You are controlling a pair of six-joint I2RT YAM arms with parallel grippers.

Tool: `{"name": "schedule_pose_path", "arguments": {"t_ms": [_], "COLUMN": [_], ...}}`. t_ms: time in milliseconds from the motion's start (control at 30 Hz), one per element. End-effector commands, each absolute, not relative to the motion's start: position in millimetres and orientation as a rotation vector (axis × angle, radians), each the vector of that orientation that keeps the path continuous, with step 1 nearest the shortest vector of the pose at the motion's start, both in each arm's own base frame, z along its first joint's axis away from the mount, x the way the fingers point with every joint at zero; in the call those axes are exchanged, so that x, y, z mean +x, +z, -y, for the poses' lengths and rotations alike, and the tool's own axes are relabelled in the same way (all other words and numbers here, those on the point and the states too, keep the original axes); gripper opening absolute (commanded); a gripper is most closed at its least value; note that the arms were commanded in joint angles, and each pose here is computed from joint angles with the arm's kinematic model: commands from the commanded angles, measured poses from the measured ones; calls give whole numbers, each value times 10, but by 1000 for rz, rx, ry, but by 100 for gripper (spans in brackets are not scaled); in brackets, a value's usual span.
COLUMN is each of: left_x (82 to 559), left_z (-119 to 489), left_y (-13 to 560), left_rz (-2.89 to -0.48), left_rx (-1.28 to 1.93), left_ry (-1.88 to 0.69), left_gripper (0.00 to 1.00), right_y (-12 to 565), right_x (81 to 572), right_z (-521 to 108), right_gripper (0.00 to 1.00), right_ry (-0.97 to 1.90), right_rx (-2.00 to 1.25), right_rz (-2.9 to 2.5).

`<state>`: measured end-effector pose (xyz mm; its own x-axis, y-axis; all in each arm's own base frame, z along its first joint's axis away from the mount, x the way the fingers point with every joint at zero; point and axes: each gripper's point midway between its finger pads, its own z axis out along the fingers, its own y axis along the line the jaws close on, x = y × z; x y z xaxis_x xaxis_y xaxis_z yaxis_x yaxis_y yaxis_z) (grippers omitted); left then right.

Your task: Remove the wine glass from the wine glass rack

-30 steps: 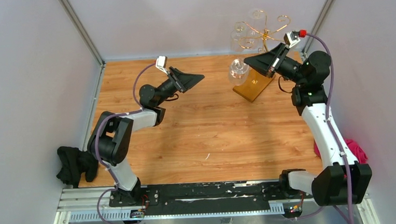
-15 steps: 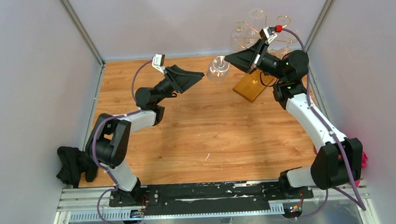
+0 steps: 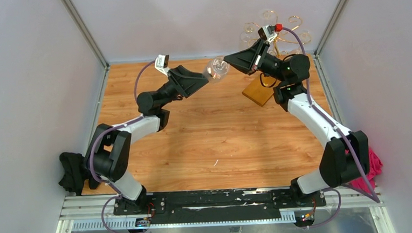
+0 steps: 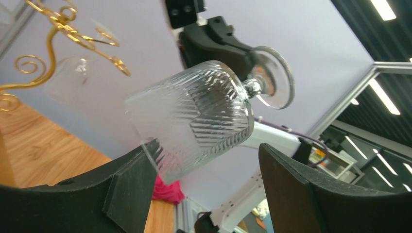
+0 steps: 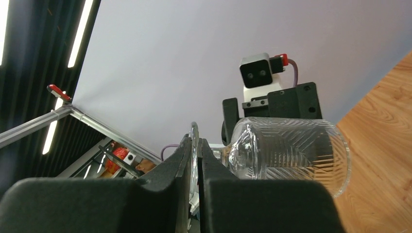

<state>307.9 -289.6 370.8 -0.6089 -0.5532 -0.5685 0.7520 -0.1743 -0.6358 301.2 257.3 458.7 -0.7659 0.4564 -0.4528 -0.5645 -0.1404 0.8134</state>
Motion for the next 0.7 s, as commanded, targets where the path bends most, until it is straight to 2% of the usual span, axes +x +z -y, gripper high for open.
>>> {"name": "schedule_pose_path", "arguments": {"t_ms": [0,200,500,600,667], "left_x": [2675,2406,2196,2194,2196], "left_z": [2838,2749,2626,2621,2620], "left_y": [4233,4489,4691,4690,4694], "left_rz": [-1007,-933,-861,-861,-862], "left_rx": [394,424,440,435,431], "left_ry": [-1907,-1920,-1905,-1908,-1912], "left_gripper": [78,67,38,18,9], "right_y": [4781,4800,4628,4613,4605], "right_x": [2902,2854,2689,2640,2624], "right_z": [-2644,-2660,-2823,-2850,-2855], "right_gripper": [0,0,0,0,0], "right_ry": [2032,2102,2146,2155,2157], "right_rx": [-177,-169,-193,-200,-203], "right_rz": [-1311,-1230,-1280,-1284,-1285]}}
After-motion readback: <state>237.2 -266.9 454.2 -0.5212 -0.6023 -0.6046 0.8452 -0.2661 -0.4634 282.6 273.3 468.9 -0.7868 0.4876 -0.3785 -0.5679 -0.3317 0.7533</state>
